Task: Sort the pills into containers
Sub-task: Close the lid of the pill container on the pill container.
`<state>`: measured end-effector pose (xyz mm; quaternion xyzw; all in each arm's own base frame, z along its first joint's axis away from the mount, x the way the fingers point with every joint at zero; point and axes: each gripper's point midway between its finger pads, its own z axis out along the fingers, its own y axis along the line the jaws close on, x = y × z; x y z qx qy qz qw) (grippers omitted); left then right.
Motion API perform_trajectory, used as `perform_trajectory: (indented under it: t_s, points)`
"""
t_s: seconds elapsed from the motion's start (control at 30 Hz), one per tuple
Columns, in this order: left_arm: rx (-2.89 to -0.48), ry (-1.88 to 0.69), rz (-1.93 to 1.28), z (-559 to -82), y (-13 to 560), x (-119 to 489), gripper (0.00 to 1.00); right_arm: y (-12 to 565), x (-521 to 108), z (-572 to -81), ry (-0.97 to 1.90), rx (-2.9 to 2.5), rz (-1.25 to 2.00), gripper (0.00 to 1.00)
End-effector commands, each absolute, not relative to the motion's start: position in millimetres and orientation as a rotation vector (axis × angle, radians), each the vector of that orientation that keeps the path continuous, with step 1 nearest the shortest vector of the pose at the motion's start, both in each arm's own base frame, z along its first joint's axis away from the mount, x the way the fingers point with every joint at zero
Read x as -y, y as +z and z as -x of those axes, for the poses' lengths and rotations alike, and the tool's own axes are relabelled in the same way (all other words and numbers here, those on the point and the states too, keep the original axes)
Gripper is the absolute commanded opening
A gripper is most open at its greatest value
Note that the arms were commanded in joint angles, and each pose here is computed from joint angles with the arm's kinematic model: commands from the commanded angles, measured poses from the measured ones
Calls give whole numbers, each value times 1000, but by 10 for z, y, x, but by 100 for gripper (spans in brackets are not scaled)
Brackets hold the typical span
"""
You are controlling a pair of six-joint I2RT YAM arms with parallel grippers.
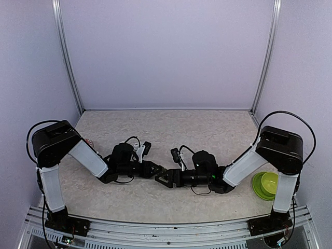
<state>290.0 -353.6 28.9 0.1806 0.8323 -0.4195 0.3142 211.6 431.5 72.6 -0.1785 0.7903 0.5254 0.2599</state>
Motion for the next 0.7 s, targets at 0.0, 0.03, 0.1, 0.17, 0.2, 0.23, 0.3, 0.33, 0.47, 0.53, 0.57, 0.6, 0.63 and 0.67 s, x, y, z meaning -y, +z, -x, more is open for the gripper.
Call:
perform_trajectory:
  t_s: [0.0, 0.03, 0.1, 0.17, 0.2, 0.23, 0.3, 0.33, 0.47, 0.53, 0.57, 0.6, 0.63, 0.67]
  points:
    - [-2288, -1046, -471, -2861, 49, 3427, 32, 309, -4149, -2000, 1334, -2289, 459, 82]
    - [-2287, -1048, -471, -2861, 52, 3428, 32, 303, -4135, -2009, 1328, -2290, 454, 82]
    - [-2287, -1046, -471, -2860, 53, 3425, 32, 319, -4116, -2024, 1330, -2286, 441, 82]
    - [-2287, -1047, -471, -2859, 53, 3425, 32, 401, -4148, -2020, 1356, -2258, 458, 82]
    - [-2287, -1047, -472, -2861, 55, 3427, 31, 439, -4171, -2028, 1357, -2250, 468, 82]
    - [-2287, -1048, -472, -2860, 52, 3429, 32, 464, -4188, -2038, 1354, -2245, 479, 82]
    - [-2287, -1048, -472, -2860, 52, 3429, 32, 574, -4227, -2050, 1361, -2213, 503, 82]
    - [-2288, -1049, -473, -2857, 50, 3428, 32, 649, -4246, -2060, 1365, -2189, 517, 82]
    - [-2286, -1048, -472, -2861, 57, 3429, 32, 923, -4285, -2115, 1331, -2117, 573, 83]
    - [-2286, -1049, -472, -2859, 59, 3429, 32, 1043, -4295, -2147, 1294, -2090, 609, 83]
    - [-2285, -1050, -472, -2858, 63, 3429, 32, 1089, -4289, -2167, 1269, -2081, 621, 83]
    - [-2283, -1050, -472, -2861, 70, 3428, 33, 1146, -4283, -2183, 1246, -2068, 635, 83]
    - [-2282, -1051, -472, -2862, 75, 3425, 35, 1187, -4273, -2190, 1224, -2061, 647, 84]
    - [-2281, -1051, -471, -2861, 79, 3424, 37, 1221, -4254, -2207, 1195, -2056, 652, 84]
